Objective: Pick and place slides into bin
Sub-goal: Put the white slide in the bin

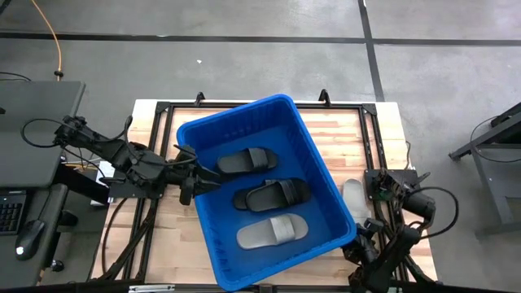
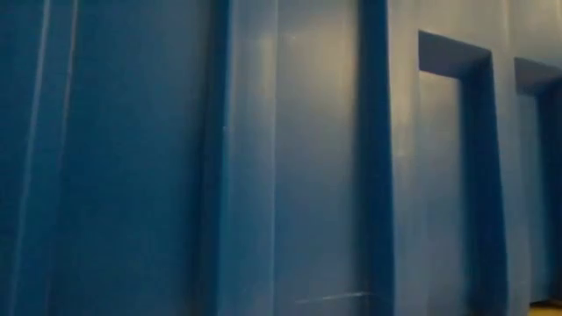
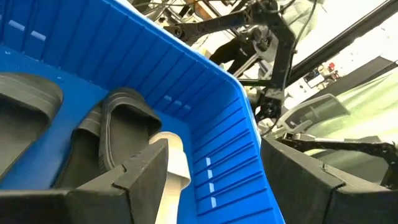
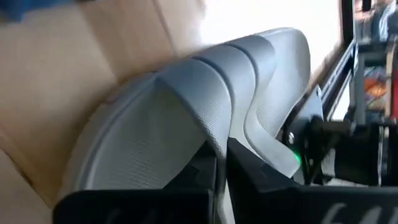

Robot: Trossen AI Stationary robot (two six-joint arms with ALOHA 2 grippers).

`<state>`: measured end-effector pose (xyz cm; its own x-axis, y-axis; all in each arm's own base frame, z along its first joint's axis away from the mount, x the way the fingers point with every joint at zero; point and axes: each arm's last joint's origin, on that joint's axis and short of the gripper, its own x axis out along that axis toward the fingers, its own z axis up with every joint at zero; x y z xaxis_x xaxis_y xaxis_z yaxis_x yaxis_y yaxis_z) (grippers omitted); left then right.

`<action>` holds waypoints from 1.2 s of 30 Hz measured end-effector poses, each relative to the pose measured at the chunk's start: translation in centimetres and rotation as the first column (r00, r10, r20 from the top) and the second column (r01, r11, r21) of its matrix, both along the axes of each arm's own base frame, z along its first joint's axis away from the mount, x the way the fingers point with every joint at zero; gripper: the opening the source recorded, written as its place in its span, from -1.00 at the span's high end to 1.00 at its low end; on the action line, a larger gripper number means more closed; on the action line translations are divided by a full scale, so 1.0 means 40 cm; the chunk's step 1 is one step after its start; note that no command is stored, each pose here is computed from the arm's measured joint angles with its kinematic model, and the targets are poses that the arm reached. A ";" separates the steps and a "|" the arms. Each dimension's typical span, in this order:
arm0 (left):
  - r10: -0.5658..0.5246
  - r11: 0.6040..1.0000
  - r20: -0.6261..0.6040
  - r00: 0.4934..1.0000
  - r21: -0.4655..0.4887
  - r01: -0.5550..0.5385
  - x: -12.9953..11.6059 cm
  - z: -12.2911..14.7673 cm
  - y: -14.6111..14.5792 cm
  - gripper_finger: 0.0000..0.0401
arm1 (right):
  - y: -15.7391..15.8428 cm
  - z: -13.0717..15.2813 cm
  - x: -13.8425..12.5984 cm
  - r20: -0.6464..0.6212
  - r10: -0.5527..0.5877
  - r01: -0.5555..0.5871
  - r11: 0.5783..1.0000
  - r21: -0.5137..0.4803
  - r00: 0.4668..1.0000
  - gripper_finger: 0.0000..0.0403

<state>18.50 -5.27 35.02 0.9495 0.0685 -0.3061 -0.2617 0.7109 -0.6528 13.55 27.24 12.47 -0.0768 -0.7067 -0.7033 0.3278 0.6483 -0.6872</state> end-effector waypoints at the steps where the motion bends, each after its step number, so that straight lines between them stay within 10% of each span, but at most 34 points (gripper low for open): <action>1: 0.000 1.000 -0.001 1.000 0.000 0.000 0.000 -0.001 0.000 -0.21 | -0.002 0.009 -0.002 0.008 -0.018 0.018 1.000 0.005 1.000 0.98; 11: -0.008 1.000 0.007 1.000 -0.003 0.008 0.005 0.001 -0.002 -0.21 | 0.038 0.145 0.011 0.034 -0.051 0.042 0.976 0.214 0.998 1.00; 19: -0.014 1.000 0.004 1.000 0.017 0.014 0.004 0.000 -0.002 -0.21 | 0.082 0.306 0.032 0.027 -0.012 -0.003 0.878 0.478 1.000 1.00; 36: -0.130 0.991 0.012 0.991 -0.032 0.130 0.005 0.003 -0.012 -0.21 | 0.115 0.680 0.059 0.148 -0.056 -0.109 0.439 0.892 0.987 1.00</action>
